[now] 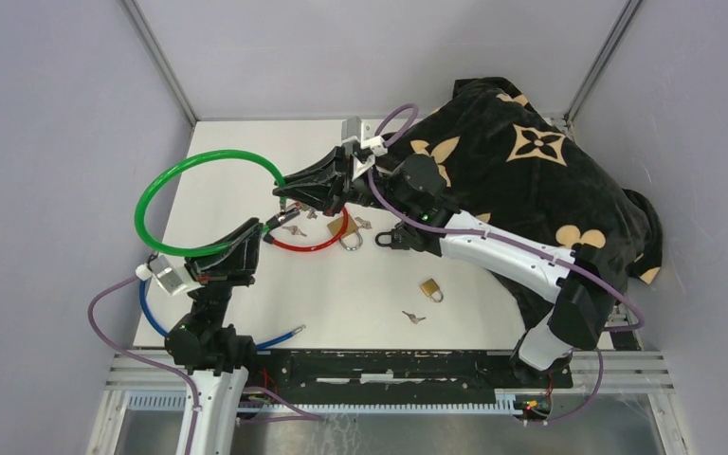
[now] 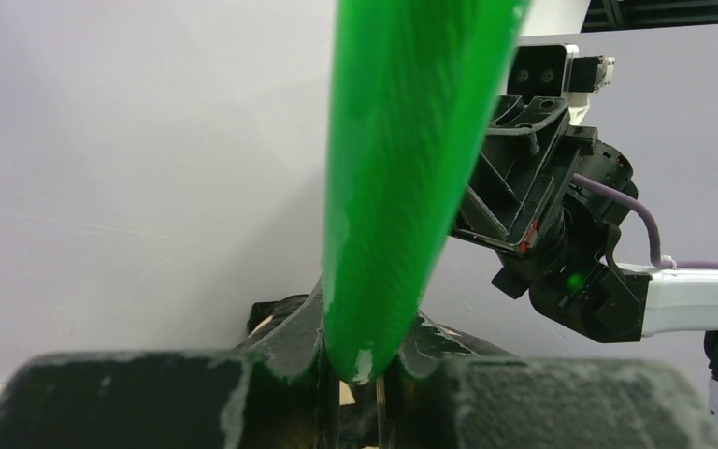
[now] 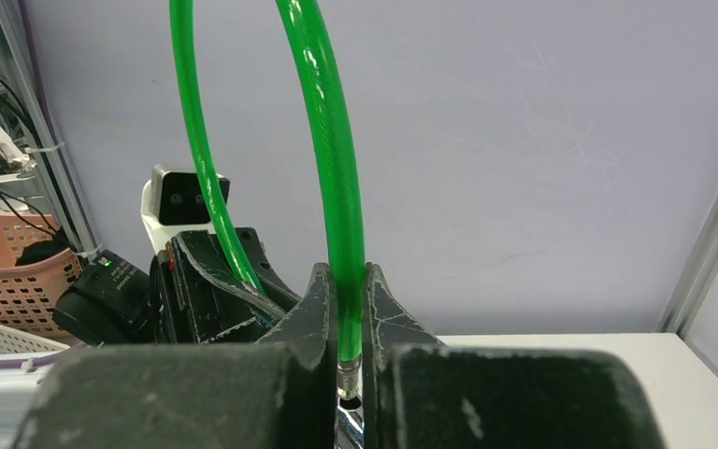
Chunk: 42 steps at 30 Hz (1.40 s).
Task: Lock with the key
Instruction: Lock the lock.
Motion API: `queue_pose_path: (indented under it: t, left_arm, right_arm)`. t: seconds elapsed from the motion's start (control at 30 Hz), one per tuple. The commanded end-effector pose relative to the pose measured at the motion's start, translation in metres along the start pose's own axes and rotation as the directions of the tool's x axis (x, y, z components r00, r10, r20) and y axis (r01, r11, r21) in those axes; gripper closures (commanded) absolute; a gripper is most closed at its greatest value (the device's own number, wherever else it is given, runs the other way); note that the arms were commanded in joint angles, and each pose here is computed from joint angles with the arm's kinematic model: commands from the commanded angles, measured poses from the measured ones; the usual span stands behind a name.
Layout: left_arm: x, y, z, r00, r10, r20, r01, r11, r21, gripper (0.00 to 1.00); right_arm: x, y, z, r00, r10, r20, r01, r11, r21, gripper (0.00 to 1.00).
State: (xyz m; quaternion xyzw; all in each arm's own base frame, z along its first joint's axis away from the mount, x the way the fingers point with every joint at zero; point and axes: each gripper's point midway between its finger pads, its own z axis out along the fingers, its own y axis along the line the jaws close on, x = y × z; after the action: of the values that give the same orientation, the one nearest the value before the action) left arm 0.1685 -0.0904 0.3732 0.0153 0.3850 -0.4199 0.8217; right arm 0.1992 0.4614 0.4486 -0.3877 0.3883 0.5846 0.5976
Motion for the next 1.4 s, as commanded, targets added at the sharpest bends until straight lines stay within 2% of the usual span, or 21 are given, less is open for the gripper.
queue_pose_path:
  t: [0.0, 0.57, 0.77, 1.07, 1.37]
  left_arm:
    - [-0.019, -0.019, 0.003, 0.997, 0.050, 0.065, -0.054, 0.996, 0.071, 0.98]
    - [-0.023, -0.020, 0.002, 0.991, 0.105, 0.086, -0.112, 0.991, 0.077, 0.98]
    - [-0.021, -0.015, 0.002, 0.985, 0.147, 0.086, -0.153, 0.986, 0.066, 0.98]
    - [-0.017, -0.016, 0.001, 0.987, 0.144, 0.069, -0.149, 0.986, 0.077, 0.98]
    - [-0.025, -0.018, 0.002, 0.985, 0.144, 0.097, -0.152, 0.986, 0.073, 0.98]
  right_arm:
    - [-0.007, -0.009, 0.004, 0.999, -0.042, 0.027, 0.040, 0.998, 0.044, 1.00]
    - [0.025, -0.011, 0.004, 0.998, 0.045, -0.044, -0.043, 0.998, 0.036, 1.00]
    - [0.012, -0.007, 0.004, 0.999, 0.028, -0.040, -0.027, 0.999, 0.028, 1.00]
    - [-0.018, 0.004, 0.007, 1.000, -0.006, 0.024, 0.006, 1.000, -0.006, 1.00]
    - [0.024, -0.006, 0.001, 0.997, 0.032, -0.066, -0.029, 0.999, 0.038, 1.00]
